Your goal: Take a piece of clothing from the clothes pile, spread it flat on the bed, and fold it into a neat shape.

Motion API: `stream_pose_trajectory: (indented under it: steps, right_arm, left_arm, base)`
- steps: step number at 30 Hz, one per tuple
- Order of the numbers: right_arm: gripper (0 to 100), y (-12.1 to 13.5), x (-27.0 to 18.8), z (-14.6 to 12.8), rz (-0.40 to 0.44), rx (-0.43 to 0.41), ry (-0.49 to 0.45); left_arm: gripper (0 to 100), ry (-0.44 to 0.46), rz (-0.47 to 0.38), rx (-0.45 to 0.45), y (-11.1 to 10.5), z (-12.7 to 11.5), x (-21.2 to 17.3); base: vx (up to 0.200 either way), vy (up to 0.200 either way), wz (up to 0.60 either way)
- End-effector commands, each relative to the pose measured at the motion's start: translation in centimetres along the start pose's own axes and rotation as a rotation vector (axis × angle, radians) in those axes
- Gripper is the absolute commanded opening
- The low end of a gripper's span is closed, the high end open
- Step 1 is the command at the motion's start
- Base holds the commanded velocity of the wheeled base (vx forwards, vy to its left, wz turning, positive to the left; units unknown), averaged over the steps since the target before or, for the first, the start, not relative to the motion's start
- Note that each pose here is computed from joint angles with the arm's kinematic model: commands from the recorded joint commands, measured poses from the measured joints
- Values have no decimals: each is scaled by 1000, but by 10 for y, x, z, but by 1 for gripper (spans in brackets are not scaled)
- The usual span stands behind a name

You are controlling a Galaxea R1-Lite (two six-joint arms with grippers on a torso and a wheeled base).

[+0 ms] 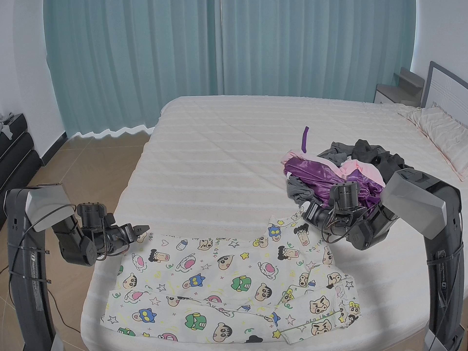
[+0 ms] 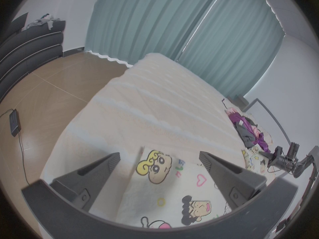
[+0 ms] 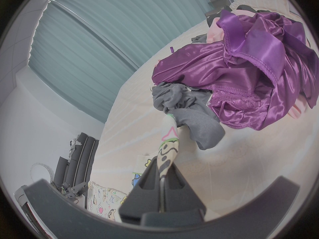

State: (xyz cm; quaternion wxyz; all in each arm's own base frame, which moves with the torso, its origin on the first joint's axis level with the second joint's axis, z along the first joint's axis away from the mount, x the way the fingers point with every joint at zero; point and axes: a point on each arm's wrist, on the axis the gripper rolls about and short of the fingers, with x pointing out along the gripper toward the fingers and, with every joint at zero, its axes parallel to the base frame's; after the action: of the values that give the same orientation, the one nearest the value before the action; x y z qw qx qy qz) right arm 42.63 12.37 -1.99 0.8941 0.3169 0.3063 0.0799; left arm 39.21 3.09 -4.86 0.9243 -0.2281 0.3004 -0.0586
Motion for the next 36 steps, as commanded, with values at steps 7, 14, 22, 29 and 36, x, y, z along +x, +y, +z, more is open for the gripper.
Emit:
stream_pose_trajectory:
  steps: [7, 14, 22, 29, 36]
  right_arm:
    - [0, 4, -1, -8, 3, -8, 20]
    - [0, 3, -1, -7, 3, -8, 18]
    - [0, 2, -1, -5, 0, -6, 13]
    - [0, 2, -2, -4, 0, -5, 11]
    - [0, 5, -7, 7, 18, -2, -30]
  left_arm:
    - [100, 80, -70, 34, -4, 7, 7]
    - [0, 137, -99, 22, -6, -1, 7]
    - [0, 155, -70, -5, 1, 12, 11]
    - [0, 125, -40, 7, 0, 16, 9]
    - [0, 46, -29, 22, -2, 29, -1]
  base:
    - [0, 0, 0]
    - [0, 0, 0]
    - [0, 0, 0]
    - [0, 0, 0]
    - [0, 0, 0]
